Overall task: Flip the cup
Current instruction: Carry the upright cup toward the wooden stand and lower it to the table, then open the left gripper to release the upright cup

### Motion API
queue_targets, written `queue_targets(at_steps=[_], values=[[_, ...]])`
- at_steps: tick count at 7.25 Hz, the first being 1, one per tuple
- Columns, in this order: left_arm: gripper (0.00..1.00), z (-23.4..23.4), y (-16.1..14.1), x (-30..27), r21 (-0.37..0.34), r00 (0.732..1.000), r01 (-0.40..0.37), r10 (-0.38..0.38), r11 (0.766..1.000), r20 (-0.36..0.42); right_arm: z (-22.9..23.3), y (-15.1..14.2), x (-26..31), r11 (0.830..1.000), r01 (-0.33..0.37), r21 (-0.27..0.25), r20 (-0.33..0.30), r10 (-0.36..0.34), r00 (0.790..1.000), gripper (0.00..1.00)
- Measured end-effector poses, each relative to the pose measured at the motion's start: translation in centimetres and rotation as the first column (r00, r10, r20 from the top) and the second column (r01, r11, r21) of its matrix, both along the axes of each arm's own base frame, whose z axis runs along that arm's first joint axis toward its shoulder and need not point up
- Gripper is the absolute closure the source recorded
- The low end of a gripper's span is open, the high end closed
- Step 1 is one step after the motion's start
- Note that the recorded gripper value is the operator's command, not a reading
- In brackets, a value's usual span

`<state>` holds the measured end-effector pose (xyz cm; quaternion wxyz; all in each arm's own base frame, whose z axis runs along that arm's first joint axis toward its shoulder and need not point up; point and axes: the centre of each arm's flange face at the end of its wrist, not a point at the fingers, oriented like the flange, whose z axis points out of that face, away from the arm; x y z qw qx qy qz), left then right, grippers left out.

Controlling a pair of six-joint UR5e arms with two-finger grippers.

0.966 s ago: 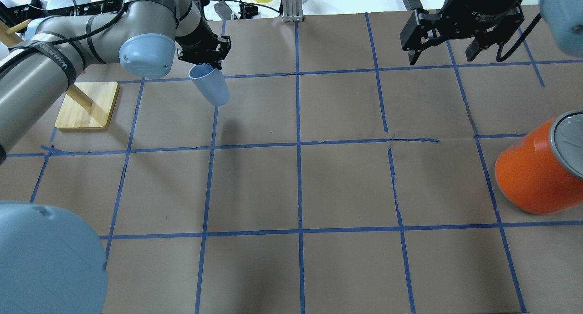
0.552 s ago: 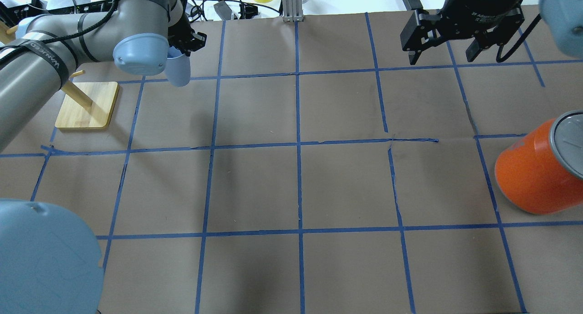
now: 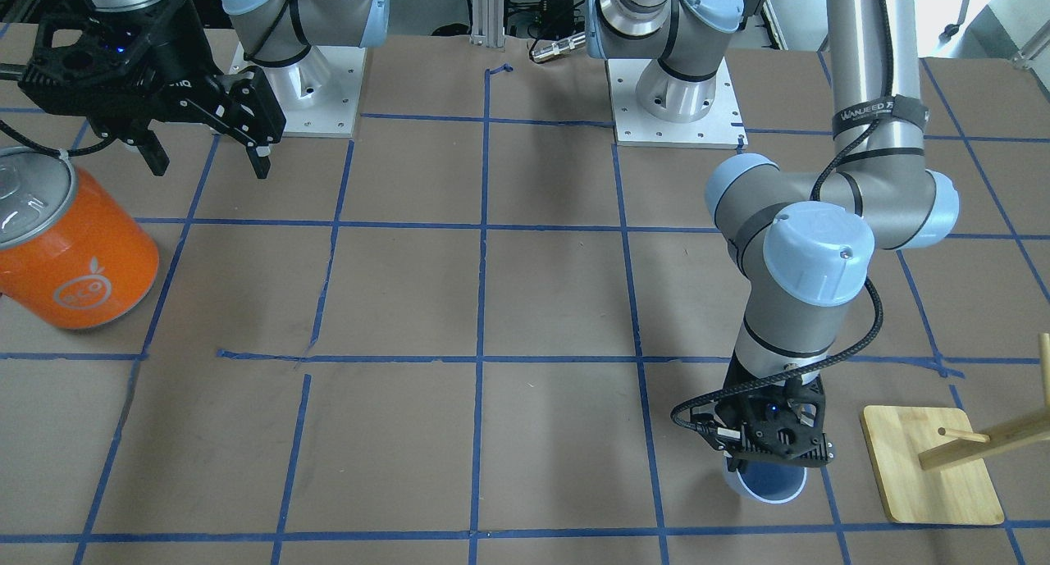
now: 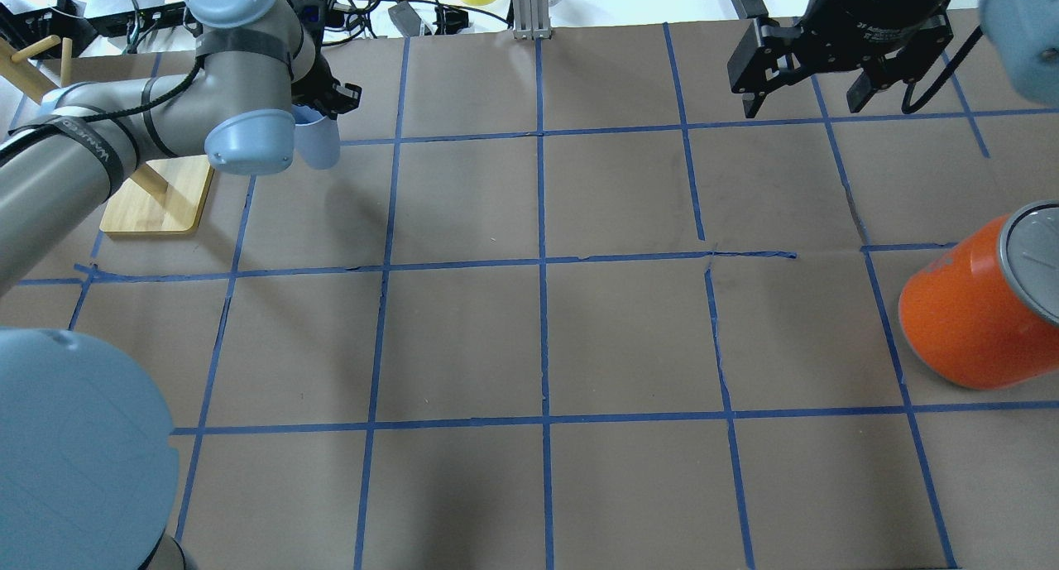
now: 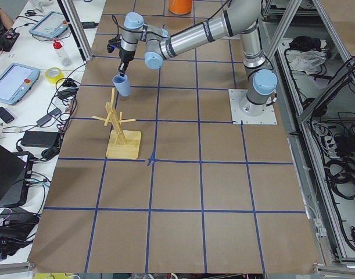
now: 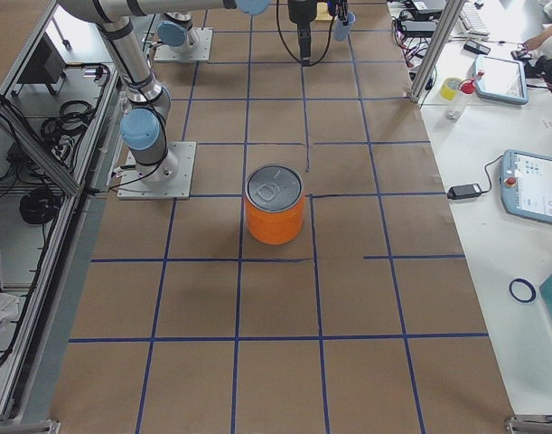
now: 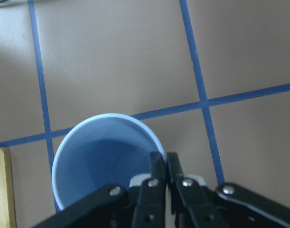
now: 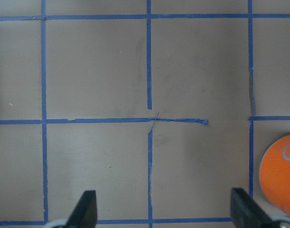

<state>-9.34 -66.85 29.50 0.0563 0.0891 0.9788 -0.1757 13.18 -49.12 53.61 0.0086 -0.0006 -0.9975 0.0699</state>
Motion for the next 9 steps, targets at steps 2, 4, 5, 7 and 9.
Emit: queue_targets(at_steps=[2,4,5,7,9], values=[[1.0,-1.5,1.8,1.6,0.009,1.0,-0.028,0.028,1.0,-0.002,0.0,0.0,0.0,1.0,0.0,0.001,-0.001,0.0,1.0,0.0],[1.0,-2.0,2.5,2.7,0.022,0.999,-0.046,0.046,0.999,-0.008,0.0,0.0,0.0,1.0,0.0,0.001,-0.001,0.0,1.0,0.0],[1.0,-2.2,2.6,2.8,0.025,0.999,-0.047,0.047,0.999,-0.011,0.0,0.0,0.0,1.0,0.001,0.001,-0.001,-0.001,1.0,0.0],[0.46,-2.4,2.6,2.9,0.028,0.999,-0.049,0.05,0.998,-0.011,0.0,0.0,0.0,1.0,0.001,0.001,-0.001,-0.001,1.0,0.0],[0.0,-2.4,2.6,2.9,0.031,0.999,-0.053,0.053,0.998,-0.009,0.0,0.0,0.0,1.0,0.001,0.0,-0.001,-0.001,1.0,0.0]])
